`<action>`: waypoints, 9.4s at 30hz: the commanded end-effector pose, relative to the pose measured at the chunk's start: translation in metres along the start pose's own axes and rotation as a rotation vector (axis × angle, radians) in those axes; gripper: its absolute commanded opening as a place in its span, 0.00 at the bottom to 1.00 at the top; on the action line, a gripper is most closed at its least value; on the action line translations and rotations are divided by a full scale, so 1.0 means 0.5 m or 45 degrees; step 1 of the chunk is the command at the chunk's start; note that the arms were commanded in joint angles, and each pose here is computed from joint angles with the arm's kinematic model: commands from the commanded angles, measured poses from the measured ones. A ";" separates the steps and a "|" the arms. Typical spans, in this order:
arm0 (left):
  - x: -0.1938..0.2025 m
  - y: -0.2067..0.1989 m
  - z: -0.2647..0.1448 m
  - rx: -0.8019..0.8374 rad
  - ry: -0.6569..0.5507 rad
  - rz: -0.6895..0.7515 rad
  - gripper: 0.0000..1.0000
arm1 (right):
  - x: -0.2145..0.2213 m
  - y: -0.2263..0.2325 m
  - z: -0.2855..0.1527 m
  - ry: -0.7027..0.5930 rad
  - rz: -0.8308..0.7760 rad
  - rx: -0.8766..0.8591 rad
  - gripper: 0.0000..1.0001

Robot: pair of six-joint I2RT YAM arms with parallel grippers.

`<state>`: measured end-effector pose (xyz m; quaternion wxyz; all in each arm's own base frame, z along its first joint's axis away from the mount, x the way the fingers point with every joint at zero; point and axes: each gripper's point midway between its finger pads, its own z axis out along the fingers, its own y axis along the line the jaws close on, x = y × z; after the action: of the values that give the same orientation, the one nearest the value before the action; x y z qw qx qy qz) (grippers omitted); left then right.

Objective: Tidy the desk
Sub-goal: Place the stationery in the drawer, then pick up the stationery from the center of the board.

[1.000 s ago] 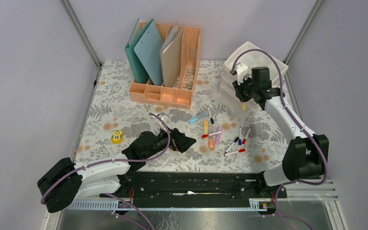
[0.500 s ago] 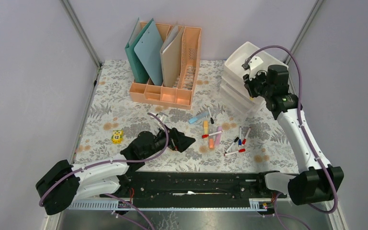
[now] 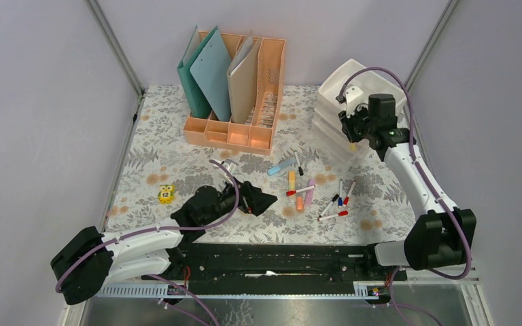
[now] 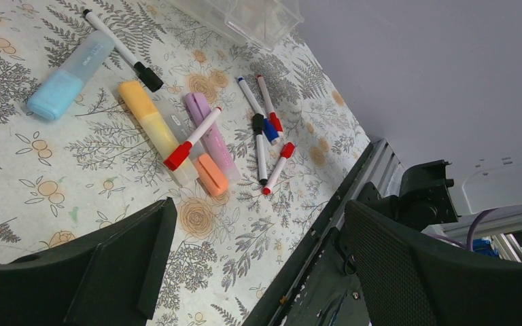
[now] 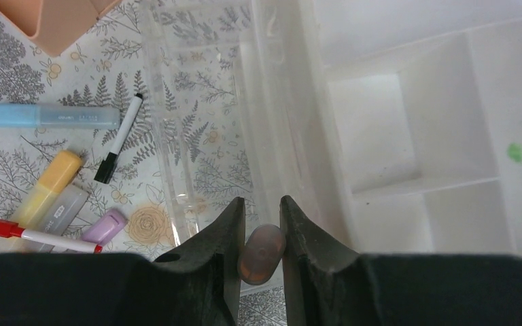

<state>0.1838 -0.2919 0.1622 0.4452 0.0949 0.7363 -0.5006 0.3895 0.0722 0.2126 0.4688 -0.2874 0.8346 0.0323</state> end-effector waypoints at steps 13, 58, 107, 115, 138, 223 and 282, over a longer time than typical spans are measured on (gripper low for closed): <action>-0.016 -0.018 0.014 0.055 -0.019 0.004 0.99 | -0.054 -0.024 0.000 -0.072 -0.019 0.030 0.04; -0.002 -0.006 0.016 0.032 0.007 -0.004 0.99 | -0.018 0.096 -0.039 -0.092 -0.093 -0.093 0.04; -0.002 -0.030 -0.003 0.139 -0.027 0.007 0.99 | -0.052 0.052 -0.035 -0.114 -0.076 -0.041 0.04; -0.003 -0.028 -0.003 0.135 -0.034 0.011 0.99 | 0.003 0.032 -0.054 -0.075 -0.032 0.007 0.04; 0.001 -0.044 0.014 0.185 -0.002 0.007 0.99 | -0.012 0.020 -0.047 -0.080 -0.030 0.016 0.04; -0.015 0.003 0.010 -0.075 -0.088 0.140 0.99 | -0.066 0.339 -0.157 -0.353 -0.049 -0.983 1.00; 0.103 0.259 0.301 -1.015 0.533 0.387 0.44 | 0.028 0.228 -0.094 -0.091 0.204 -0.576 1.00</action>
<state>0.3115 -0.3763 0.0226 0.3473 0.1175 0.9228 -0.1181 0.2900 0.1430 0.2005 0.4153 -0.3143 0.8153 0.2532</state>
